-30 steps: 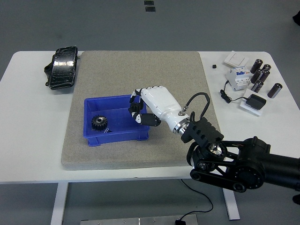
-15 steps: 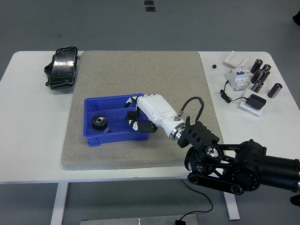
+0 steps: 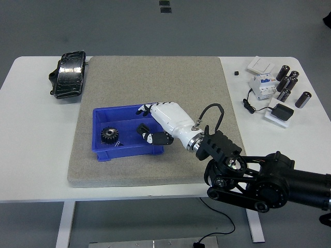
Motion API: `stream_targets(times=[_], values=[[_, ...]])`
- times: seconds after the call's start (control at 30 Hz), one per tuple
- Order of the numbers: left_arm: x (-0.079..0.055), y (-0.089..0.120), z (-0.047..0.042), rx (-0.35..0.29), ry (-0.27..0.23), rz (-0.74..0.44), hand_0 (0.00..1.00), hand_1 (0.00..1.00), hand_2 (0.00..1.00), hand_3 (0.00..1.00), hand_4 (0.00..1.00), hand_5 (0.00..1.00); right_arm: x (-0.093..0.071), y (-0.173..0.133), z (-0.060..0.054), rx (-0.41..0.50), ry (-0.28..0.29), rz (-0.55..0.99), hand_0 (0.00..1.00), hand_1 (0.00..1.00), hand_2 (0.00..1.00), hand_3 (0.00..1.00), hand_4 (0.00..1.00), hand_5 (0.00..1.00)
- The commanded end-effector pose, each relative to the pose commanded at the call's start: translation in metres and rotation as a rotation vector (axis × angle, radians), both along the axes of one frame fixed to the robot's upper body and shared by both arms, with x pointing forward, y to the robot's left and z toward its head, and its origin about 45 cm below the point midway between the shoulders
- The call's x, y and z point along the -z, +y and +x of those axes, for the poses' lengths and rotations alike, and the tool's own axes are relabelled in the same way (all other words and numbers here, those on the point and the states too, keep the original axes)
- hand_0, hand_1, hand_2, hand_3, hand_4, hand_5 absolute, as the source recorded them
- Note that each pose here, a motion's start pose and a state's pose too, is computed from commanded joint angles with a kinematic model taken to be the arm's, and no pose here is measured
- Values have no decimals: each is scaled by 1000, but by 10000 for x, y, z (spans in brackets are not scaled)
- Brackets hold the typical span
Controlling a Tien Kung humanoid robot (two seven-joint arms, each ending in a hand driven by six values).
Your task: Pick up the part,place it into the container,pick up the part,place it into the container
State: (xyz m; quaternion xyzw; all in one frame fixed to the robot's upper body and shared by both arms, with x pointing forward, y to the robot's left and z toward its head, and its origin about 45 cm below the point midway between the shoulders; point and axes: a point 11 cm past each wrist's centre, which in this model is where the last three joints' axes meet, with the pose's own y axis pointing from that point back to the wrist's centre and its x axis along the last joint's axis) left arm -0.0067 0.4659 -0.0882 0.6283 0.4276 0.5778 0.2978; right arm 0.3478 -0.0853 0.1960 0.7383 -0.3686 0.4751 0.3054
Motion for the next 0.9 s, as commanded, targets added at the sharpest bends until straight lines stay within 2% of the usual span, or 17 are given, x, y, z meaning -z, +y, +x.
stream_targets(times=[0.33, 0.47, 0.5, 0.67, 0.7, 0.73, 0.87, 0.9], values=[[0, -2, -1, -1, 0, 0, 675, 660, 600, 550, 516, 537, -20, -26, 10, 9, 9, 17, 632, 732, 819, 766, 807, 349], [2, -5, 0, -1, -1, -1, 675, 660, 600, 550, 516, 537, -90, -91, 56, 48, 33, 90, 632, 732, 819, 766, 807, 349], [3, -6, -3, -1, 0, -1, 675, 660, 598, 549, 506, 529, -115, -115, 72, 60, 37, 112, 602, 715, 780, 743, 799, 356], [6, -17, -28, -3, 6, -2, 675, 660, 598, 549, 506, 529, -284, -304, 168, 139, 38, 243, 602, 715, 780, 743, 799, 356], [7, -19, -33, -3, 8, -2, 675, 660, 598, 549, 504, 526, -309, -344, 179, 152, 37, 265, 558, 666, 739, 709, 784, 351], [7, -22, -39, -3, 10, -3, 675, 660, 598, 549, 504, 526, -343, -403, 192, 171, 33, 295, 558, 666, 739, 709, 784, 351], [12, -34, -60, -4, 15, -5, 675, 660, 598, 549, 504, 526, -404, -580, 198, 220, 35, 389, 558, 666, 739, 709, 784, 351], [14, -39, -65, -4, 16, -6, 675, 660, 598, 548, 504, 527, -410, -628, 189, 231, 40, 420, 503, 648, 727, 702, 765, 335]])
